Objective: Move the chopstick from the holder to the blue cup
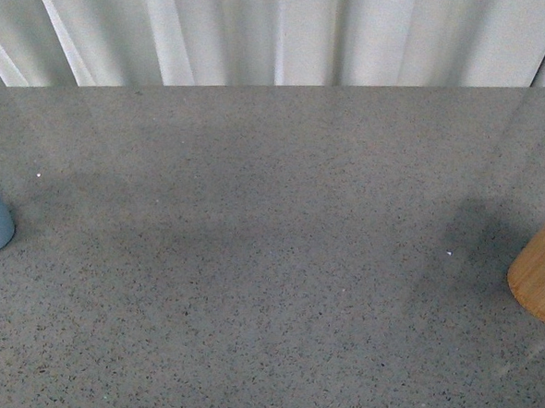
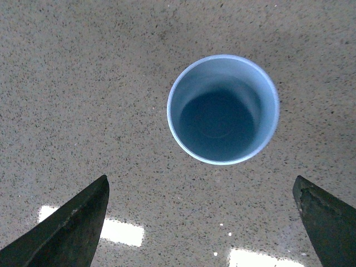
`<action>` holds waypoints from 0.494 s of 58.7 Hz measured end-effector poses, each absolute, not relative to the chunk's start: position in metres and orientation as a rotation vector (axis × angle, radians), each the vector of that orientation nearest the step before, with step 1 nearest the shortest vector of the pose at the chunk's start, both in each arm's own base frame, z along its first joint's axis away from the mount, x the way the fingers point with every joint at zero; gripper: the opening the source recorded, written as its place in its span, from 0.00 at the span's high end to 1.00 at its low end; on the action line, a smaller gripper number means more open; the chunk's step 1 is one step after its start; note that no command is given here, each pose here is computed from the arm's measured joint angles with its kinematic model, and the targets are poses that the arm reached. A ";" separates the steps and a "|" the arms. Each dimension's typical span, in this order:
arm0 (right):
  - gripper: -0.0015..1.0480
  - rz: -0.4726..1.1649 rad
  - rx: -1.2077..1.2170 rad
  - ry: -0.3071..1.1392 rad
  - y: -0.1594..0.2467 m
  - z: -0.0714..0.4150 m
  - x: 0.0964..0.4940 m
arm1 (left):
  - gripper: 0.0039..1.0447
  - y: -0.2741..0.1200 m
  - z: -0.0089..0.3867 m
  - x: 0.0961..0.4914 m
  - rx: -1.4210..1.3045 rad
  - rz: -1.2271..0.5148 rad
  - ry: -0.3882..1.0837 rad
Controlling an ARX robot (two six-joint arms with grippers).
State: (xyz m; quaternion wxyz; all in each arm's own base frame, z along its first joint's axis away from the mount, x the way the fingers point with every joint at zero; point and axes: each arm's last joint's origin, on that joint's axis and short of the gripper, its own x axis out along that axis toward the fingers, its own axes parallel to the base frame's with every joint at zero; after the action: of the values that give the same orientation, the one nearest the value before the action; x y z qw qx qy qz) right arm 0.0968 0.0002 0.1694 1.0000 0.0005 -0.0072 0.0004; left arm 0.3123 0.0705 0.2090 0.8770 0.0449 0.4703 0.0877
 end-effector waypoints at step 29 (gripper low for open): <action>0.10 0.001 0.001 -0.014 0.000 0.169 0.097 | 0.06 0.082 0.186 0.356 0.119 0.233 1.012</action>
State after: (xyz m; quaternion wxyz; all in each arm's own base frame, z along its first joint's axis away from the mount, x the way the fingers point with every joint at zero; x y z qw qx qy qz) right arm 0.0968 0.0002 0.1694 1.0000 0.0005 -0.0072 0.0006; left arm 0.3556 0.0819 0.1863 0.8664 0.0568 0.4835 0.1115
